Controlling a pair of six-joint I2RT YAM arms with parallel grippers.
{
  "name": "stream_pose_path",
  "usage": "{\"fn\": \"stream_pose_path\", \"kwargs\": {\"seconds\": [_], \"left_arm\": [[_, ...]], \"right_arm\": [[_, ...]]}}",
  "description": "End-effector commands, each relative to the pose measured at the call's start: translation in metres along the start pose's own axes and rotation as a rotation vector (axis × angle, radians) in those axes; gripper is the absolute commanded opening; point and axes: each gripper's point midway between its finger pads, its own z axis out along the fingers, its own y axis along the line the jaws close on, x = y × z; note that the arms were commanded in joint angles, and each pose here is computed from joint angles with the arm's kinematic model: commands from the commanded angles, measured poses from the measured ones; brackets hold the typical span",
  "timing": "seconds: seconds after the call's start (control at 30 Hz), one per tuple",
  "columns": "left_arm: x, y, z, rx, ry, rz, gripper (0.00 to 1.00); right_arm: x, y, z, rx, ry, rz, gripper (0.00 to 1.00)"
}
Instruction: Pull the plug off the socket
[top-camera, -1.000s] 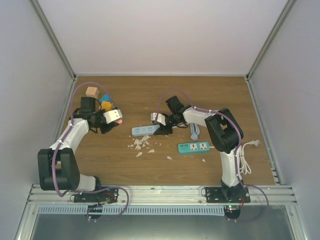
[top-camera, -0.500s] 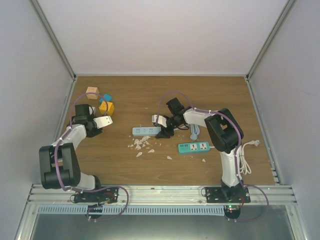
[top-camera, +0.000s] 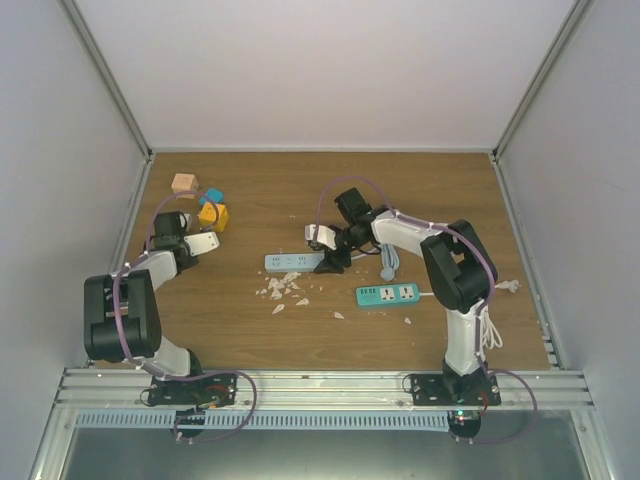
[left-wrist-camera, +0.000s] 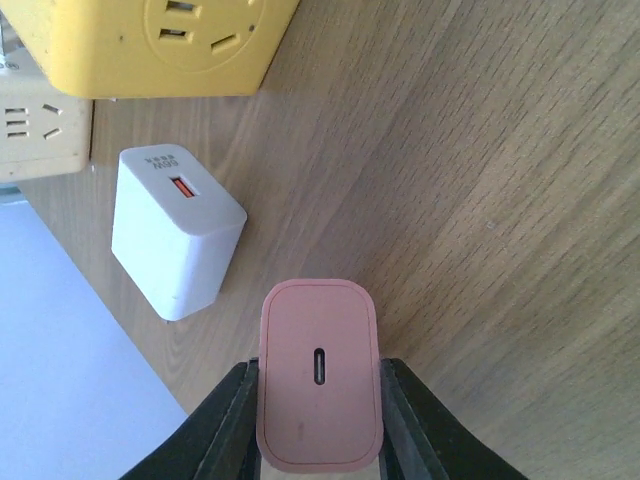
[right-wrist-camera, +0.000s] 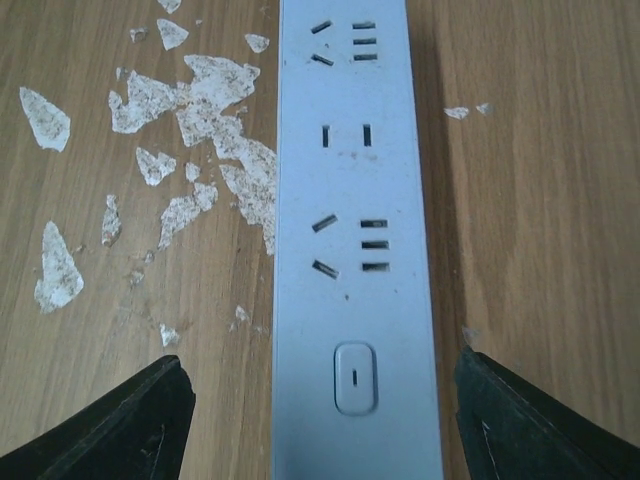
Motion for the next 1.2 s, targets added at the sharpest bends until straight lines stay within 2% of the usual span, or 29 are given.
{"fn": "stream_pose_path", "kwargs": {"seconds": [0.0,0.3,0.37,0.47,0.63,0.93,1.17], "left_arm": [[0.003,0.001,0.004,-0.028,0.004,0.001,0.33],[-0.005,-0.022,-0.003,0.085,-0.047,-0.038,0.66],[-0.010,-0.024,-0.006,0.114,-0.070,-0.055,0.76],[-0.020,-0.020,-0.013,0.147,-0.116,-0.093,0.99],[-0.048,-0.003,-0.037,0.155,-0.217,-0.139,0.99],[-0.110,0.018,-0.090,0.085,-0.396,-0.112,0.99],[-0.136,0.015,-0.114,0.052,-0.466,-0.101,0.99]], "right_arm": [[0.003,-0.004,-0.030,0.030,0.071,-0.033,0.73],[0.037,-0.026,-0.084,0.115,0.159,0.001,0.73],[0.049,-0.034,-0.095,0.139,0.184,0.017,0.73],[0.065,-0.046,-0.110,0.173,0.224,0.040,0.72],[0.091,-0.063,-0.128,0.227,0.289,0.077,0.71],[0.142,-0.094,-0.135,0.295,0.429,0.131,0.64],[0.178,-0.109,-0.138,0.332,0.479,0.203,0.57]]}}
